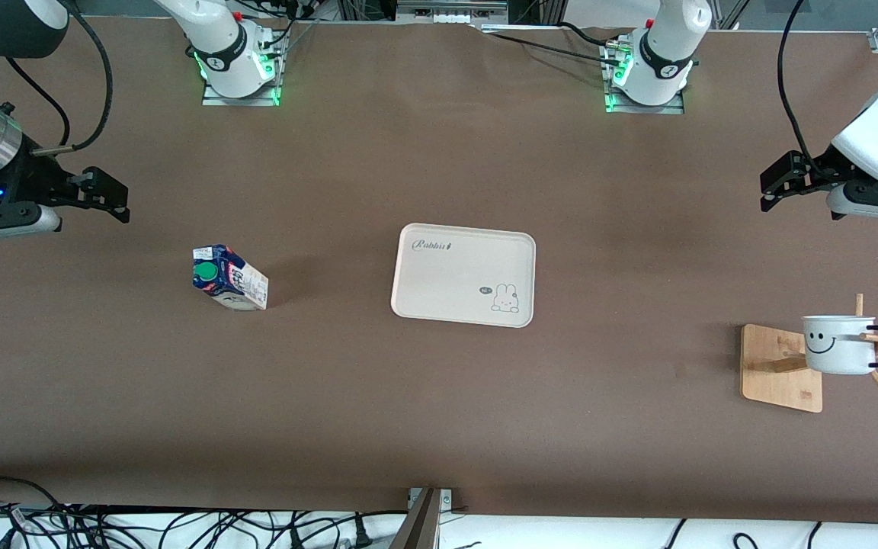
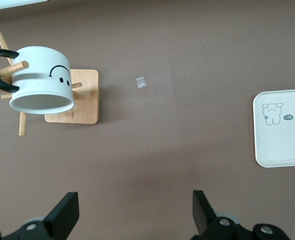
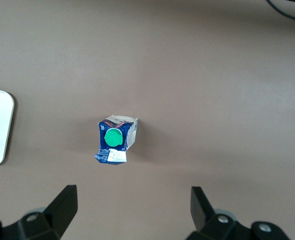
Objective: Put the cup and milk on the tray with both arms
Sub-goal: 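Reach the right gripper toward the blue milk carton, then close the right gripper around the milk carton's top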
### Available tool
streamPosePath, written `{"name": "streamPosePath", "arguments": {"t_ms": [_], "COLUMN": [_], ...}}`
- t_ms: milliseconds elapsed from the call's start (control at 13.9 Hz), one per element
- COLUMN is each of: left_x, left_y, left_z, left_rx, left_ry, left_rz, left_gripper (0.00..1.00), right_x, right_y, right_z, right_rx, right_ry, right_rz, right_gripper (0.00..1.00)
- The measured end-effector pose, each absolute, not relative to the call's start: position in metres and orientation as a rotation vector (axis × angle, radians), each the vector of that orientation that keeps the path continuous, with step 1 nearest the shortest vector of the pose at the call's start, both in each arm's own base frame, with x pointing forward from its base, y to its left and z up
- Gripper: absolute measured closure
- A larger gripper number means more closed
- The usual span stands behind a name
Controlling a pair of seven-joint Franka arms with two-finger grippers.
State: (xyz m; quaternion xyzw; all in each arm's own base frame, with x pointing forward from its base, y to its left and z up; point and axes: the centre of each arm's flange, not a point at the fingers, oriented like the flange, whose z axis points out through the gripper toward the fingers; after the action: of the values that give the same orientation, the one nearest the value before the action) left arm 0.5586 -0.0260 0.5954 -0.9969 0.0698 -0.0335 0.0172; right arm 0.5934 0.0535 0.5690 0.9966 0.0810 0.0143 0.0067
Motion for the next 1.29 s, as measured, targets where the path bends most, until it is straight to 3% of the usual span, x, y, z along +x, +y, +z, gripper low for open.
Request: {"name": "streamPosePath", "arguments": {"t_ms": [574,1291], "left_x": [0.559,0.559], "left_y": [-0.026,-0.026], "left_z": [0.595,0.594], "left_rx": [-3.098,-3.098], "left_ry": [0.217,0.217], "left_rz": [-0.102,-0.101], "left_gripper": [0.0,0.0], "right_x": [0.629,0.619], "right_y": [0.07,0.094], "right_z": [0.435,0.359], "right_rx": [3.111,3.103], "right_ry": [0.294,0.34], "right_rz": [-0.29,-0.319], "right_gripper": [0.0,0.0]}}
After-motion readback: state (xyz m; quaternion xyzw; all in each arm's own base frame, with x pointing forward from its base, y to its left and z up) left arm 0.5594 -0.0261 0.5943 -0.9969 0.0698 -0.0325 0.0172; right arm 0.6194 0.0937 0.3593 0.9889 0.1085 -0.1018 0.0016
